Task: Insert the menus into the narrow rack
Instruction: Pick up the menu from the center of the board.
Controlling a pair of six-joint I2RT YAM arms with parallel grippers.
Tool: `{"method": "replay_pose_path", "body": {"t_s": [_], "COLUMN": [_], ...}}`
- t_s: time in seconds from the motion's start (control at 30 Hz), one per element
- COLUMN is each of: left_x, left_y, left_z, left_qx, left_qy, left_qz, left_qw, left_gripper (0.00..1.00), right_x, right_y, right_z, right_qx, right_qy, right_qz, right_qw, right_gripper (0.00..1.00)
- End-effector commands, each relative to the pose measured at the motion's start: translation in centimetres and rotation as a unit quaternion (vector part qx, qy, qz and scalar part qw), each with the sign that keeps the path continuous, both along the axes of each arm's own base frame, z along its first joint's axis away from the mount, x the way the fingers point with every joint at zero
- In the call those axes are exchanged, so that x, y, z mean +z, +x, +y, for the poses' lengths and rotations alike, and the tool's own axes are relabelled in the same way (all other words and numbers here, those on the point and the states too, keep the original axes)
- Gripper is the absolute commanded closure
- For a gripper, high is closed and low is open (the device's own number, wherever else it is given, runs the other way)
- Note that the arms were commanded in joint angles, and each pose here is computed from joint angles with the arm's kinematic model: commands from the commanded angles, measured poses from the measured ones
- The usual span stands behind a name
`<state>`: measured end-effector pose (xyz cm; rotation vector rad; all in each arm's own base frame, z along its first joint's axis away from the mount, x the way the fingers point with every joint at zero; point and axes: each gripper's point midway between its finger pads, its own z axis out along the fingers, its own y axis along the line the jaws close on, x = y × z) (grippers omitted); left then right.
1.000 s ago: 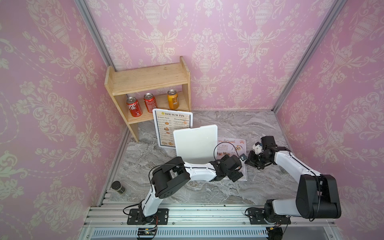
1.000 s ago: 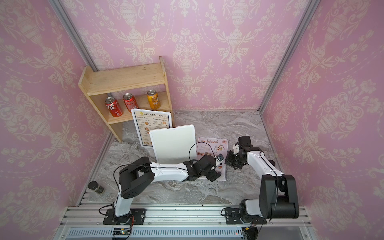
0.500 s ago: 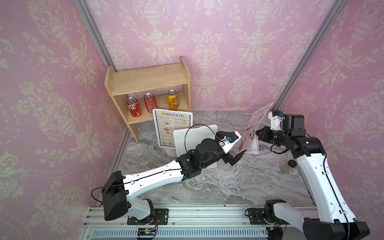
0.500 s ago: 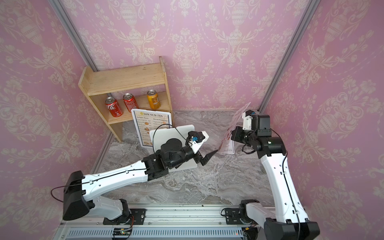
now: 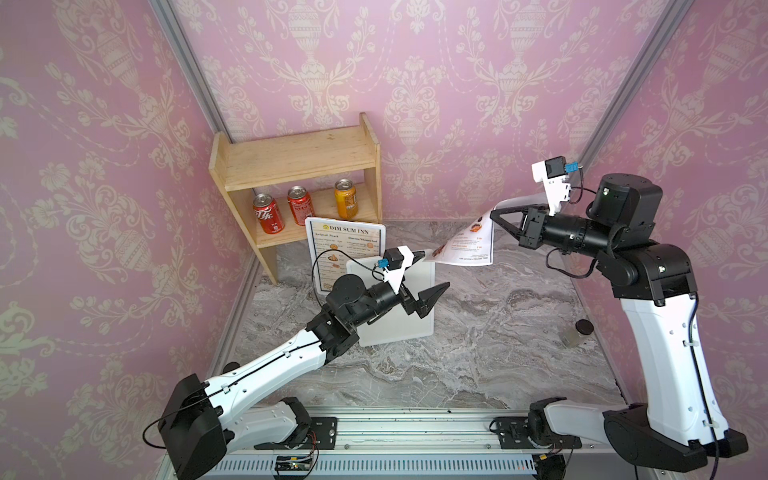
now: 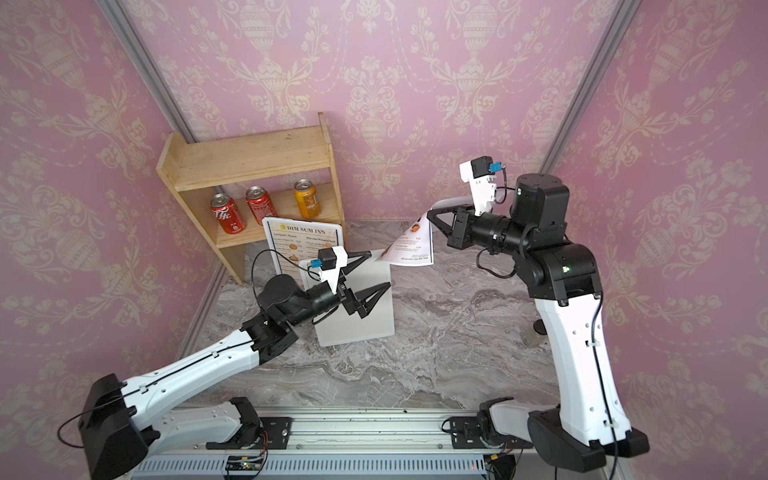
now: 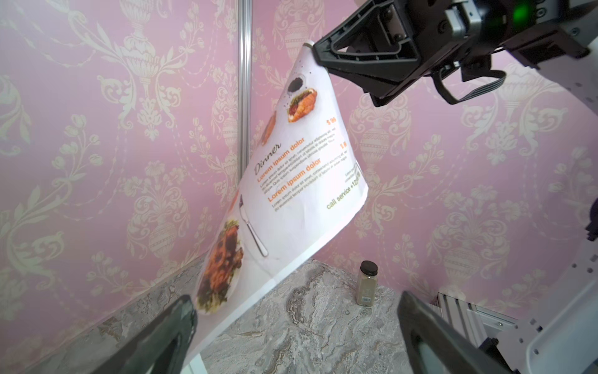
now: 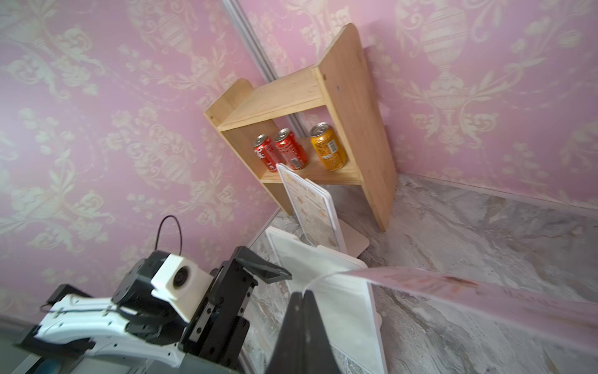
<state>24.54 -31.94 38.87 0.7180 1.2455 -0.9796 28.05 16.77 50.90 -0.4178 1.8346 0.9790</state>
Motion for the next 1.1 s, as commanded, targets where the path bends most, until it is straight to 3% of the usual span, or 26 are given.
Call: {"method": "replay_pose_path", "body": {"t_s": [0.0,0.37,0.53,0.7,0.83,0.97,1.07], "left_x": [2.5,5.9,6.2,6.6,6.1,5.6,5.2], "left_y": [-2.5,-1.3,-0.4,0.5,0.4,1.1,0.4], "left_z": [0.5,1.9,2.7,6.0,5.9,4.9,4.4], "left_qx": [-0.080,-0.205,-0.219,-0.206,-0.247,-0.306,-0.321], "left_qy": [-0.019,-0.083,-0.079,-0.113,-0.136,-0.142,-0.133], "left_qz": [-0.036,0.023,0.049,0.085,0.131,0.206,0.221], "left_qw": [0.996,0.975,0.971,0.968,0.951,0.919,0.911], "left_gripper": [0.01,0.01,0.01,0.01,0.01,0.01,0.01], "right_x": [2.4,3.9,4.2,4.1,3.9,3.2,2.8], "right_y": [-2.1,-4.1,-5.1,-6.0,-6.6,-6.8,-6.5], "right_z": [1.8,4.3,4.5,4.3,4.3,4.1,4.1], "right_qx": [0.085,0.203,0.218,0.220,0.233,0.227,0.221], "right_qy": [0.013,0.018,0.011,0.003,0.006,-0.005,-0.012], "right_qz": [-0.039,-0.064,-0.081,-0.088,-0.088,-0.092,-0.091], "right_qw": [0.996,0.977,0.973,0.971,0.968,0.970,0.971], "right_gripper": [1.00,1.00,1.00,1.00,1.00,1.00,1.00]}}
